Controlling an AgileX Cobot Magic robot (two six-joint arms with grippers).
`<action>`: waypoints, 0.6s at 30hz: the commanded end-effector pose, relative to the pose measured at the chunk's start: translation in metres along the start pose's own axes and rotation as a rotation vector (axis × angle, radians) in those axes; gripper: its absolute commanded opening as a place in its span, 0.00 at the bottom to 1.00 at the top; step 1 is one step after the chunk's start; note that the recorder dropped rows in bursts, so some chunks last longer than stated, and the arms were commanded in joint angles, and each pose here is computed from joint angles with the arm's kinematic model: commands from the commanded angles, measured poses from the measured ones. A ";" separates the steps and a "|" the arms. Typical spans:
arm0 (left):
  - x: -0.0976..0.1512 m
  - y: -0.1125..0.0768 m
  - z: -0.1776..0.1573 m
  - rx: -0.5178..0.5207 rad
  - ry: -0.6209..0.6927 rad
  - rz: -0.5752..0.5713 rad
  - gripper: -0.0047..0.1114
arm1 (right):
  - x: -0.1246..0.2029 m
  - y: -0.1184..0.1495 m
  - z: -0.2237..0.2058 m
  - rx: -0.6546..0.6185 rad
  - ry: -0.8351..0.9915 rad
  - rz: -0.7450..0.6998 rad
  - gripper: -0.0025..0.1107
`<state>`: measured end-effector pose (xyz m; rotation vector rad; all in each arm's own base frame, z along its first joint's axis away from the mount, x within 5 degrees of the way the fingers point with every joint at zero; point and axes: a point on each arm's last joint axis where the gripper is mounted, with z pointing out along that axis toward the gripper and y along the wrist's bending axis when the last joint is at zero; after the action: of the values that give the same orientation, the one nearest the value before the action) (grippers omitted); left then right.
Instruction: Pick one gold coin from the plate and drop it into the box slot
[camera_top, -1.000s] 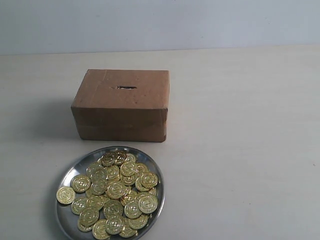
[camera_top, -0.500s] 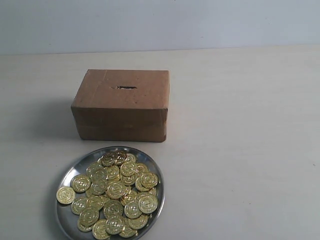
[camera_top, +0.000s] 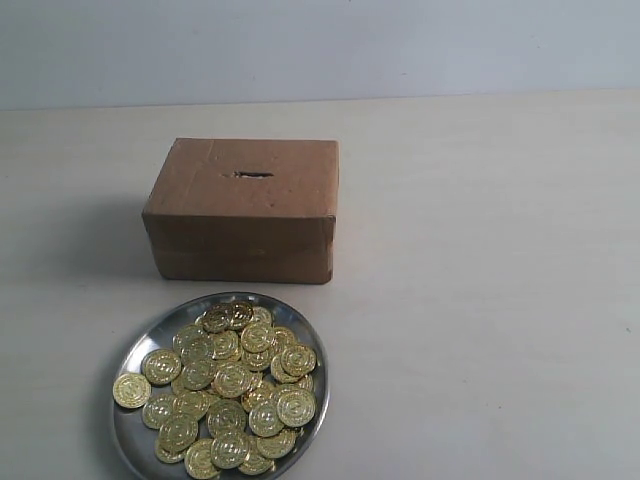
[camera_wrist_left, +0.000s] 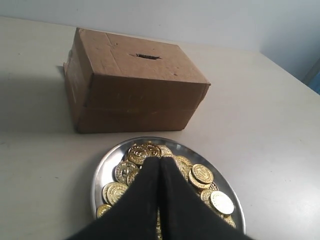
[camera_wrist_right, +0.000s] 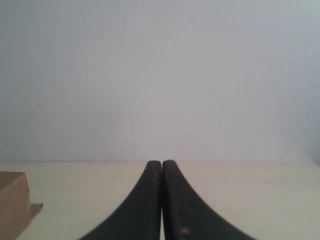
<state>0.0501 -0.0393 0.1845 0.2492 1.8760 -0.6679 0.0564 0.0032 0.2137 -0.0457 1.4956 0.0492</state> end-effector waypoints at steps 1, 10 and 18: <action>-0.001 0.000 -0.001 0.002 -0.007 0.001 0.04 | 0.011 -0.005 -0.001 0.058 0.108 0.017 0.02; -0.001 0.000 -0.001 0.002 -0.007 0.001 0.04 | 0.022 -0.003 -0.003 0.031 0.226 -0.009 0.02; -0.001 0.000 -0.001 0.002 -0.007 0.001 0.04 | 0.025 -0.001 -0.004 0.016 0.261 0.019 0.02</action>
<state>0.0501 -0.0393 0.1845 0.2492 1.8760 -0.6679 0.0553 0.0018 0.1907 -0.0095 1.7502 0.0585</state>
